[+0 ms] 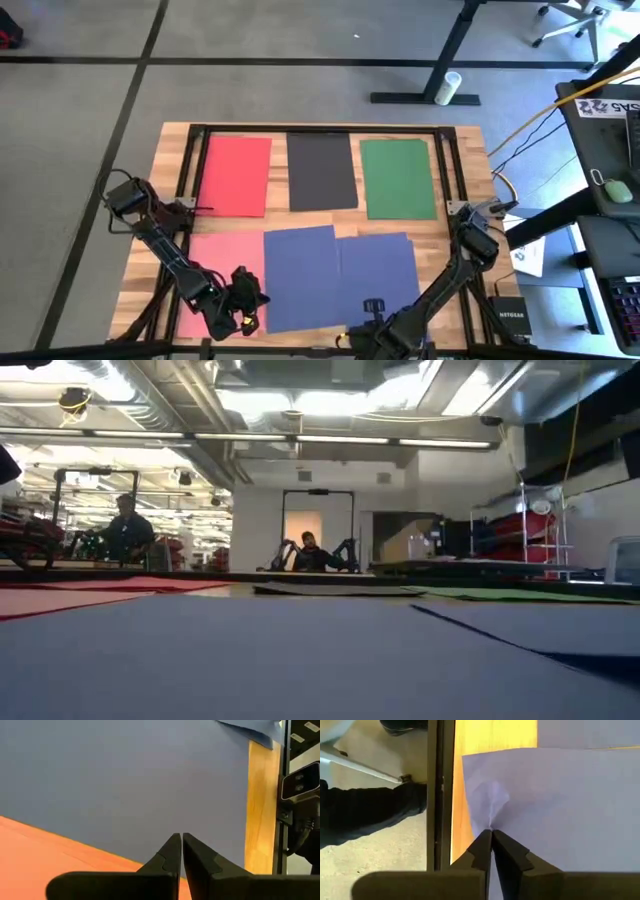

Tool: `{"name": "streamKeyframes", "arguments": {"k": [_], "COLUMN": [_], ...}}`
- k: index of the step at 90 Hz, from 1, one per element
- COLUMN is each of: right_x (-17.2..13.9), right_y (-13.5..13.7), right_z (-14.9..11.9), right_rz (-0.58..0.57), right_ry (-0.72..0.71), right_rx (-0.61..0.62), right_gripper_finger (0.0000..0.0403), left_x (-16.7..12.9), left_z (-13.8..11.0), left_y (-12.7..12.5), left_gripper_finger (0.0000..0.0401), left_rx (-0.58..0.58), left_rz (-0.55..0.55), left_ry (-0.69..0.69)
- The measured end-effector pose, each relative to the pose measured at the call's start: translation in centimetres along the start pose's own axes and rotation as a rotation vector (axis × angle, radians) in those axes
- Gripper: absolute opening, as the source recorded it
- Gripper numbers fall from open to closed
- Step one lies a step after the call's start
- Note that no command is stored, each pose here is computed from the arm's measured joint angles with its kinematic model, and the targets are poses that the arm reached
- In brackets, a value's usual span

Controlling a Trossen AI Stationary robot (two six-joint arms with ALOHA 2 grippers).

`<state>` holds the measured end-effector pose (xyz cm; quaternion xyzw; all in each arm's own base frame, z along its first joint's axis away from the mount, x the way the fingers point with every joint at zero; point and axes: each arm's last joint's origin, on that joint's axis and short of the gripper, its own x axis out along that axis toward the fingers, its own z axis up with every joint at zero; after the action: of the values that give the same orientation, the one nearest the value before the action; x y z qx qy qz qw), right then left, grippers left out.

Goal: Organize paper
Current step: Stack the left blue paper on the stacked blue paper

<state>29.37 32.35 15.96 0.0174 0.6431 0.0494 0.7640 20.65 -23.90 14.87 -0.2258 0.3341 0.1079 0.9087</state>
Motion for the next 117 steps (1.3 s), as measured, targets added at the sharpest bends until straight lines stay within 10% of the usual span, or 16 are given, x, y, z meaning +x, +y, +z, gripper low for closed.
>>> {"name": "streamKeyframes", "arguments": {"k": [40,67,117], "right_x": [0.0,0.1,1.6], "right_y": [0.1,-4.9,-15.7], "right_z": [-0.1,3.1,8.0], "right_rz": [0.032,-0.21,-0.338], "right_ry": [0.032,-0.038,0.002], "right_rx": [0.017,-0.04,-0.032], "right_gripper_finger": [0.0127,0.0011,0.0], "left_x": [0.0,0.4,0.4], "left_z": [0.0,0.5,0.5], "left_y": [0.0,0.2,0.2], "left_gripper_finger": [0.0,0.0,0.0], "left_rx": [0.0,-0.011,0.005], "left_rz": [0.0,0.012,0.012], "left_ry": [0.0,0.001,0.003]}}
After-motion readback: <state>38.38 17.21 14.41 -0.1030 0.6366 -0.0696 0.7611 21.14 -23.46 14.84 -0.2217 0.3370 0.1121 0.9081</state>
